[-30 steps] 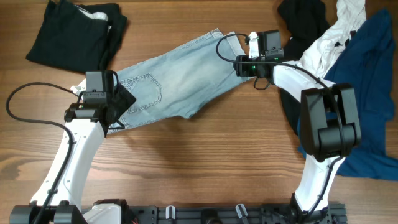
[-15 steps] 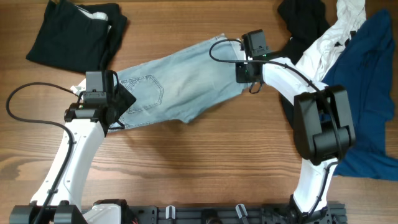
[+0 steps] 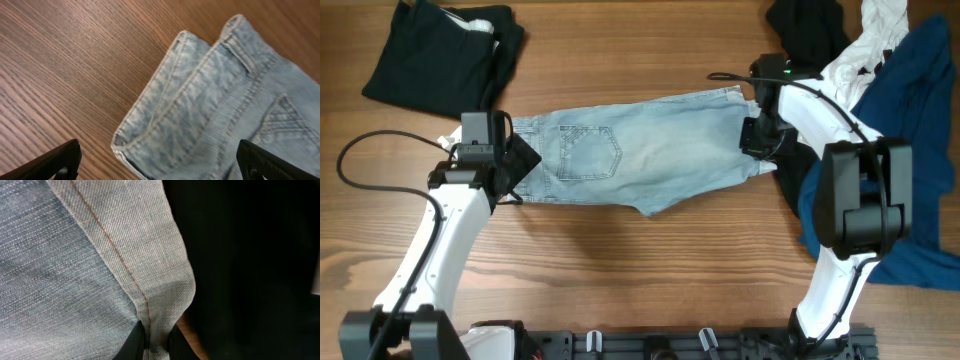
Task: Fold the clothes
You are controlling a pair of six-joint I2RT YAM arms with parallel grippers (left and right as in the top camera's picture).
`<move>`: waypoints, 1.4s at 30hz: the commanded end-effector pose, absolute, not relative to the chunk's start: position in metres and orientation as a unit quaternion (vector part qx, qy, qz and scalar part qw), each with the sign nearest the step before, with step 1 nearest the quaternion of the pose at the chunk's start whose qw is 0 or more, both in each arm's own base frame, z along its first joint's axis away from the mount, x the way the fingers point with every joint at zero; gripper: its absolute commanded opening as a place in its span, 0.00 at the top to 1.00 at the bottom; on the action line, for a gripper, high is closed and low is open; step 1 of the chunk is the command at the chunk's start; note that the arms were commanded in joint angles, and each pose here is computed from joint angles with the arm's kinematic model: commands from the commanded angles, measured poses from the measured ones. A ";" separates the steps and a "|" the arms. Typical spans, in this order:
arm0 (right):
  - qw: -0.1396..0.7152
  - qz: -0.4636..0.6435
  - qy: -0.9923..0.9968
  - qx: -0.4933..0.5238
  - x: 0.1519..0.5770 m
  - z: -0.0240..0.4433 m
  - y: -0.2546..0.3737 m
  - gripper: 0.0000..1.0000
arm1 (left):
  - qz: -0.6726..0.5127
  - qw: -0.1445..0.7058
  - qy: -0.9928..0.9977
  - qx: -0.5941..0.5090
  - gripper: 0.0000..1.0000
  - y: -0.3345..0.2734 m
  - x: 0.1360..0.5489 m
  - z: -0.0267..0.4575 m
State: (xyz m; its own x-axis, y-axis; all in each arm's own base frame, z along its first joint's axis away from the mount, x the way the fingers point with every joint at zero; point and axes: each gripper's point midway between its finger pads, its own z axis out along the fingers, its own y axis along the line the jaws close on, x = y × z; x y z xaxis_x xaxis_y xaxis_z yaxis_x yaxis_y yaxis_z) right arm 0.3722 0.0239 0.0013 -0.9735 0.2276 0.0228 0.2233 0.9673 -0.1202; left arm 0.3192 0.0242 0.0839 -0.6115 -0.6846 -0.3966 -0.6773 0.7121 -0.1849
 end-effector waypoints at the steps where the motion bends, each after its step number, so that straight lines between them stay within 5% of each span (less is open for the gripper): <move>1: 0.079 0.037 -0.991 -0.098 0.352 -0.028 0.017 0.88 | -0.005 0.203 0.907 -0.369 0.00 0.022 0.327 0.066; 4: 0.077 -0.004 -0.995 -0.063 0.360 -0.020 0.030 0.58 | -0.001 0.192 0.911 -0.364 0.00 0.022 0.328 0.056; 6: 0.073 -0.034 -0.996 -0.041 0.367 -0.007 0.040 0.19 | -0.009 0.190 0.921 -0.340 0.00 0.017 0.330 0.054; 10: 0.035 -0.073 -0.997 -0.012 0.391 0.030 0.054 0.01 | -0.012 0.191 0.929 -0.317 0.00 0.023 0.333 0.058; 17: -0.010 -0.093 -0.995 0.027 0.410 0.051 0.061 0.07 | -0.109 0.171 0.938 -0.282 0.00 0.033 0.334 0.068; 19: -0.008 -0.104 -0.994 0.037 0.408 0.047 0.065 0.32 | -0.124 0.168 0.936 -0.284 0.00 0.039 0.332 0.069; 21: -0.009 -0.106 -0.994 0.037 0.407 0.041 0.065 0.73 | -0.123 0.166 0.934 -0.290 0.00 0.049 0.328 0.068; 24: -0.013 -0.106 -0.994 0.035 0.407 0.031 0.065 0.96 | -0.120 0.164 0.935 -0.291 0.00 0.056 0.324 0.067; 28: -0.013 -0.105 -0.994 0.031 0.404 0.021 0.064 0.87 | -0.117 0.163 0.939 -0.278 0.00 0.058 0.323 0.067; 29: -0.012 -0.103 -0.994 0.030 0.403 0.020 0.063 0.64 | -0.117 0.164 0.940 -0.277 0.00 0.058 0.323 0.067; 30: -0.013 -0.097 -0.995 0.029 0.404 0.019 0.060 0.51 | -0.117 0.164 0.940 -0.277 0.00 0.058 0.323 0.067; 32: -0.015 -0.078 -0.997 0.016 0.405 0.018 0.052 0.36 | -0.117 0.164 0.940 -0.277 0.00 0.058 0.323 0.067; 42: -0.032 -0.080 -0.996 0.010 0.414 0.019 0.047 0.47 | -0.124 0.133 0.943 -0.280 0.00 0.054 0.320 0.049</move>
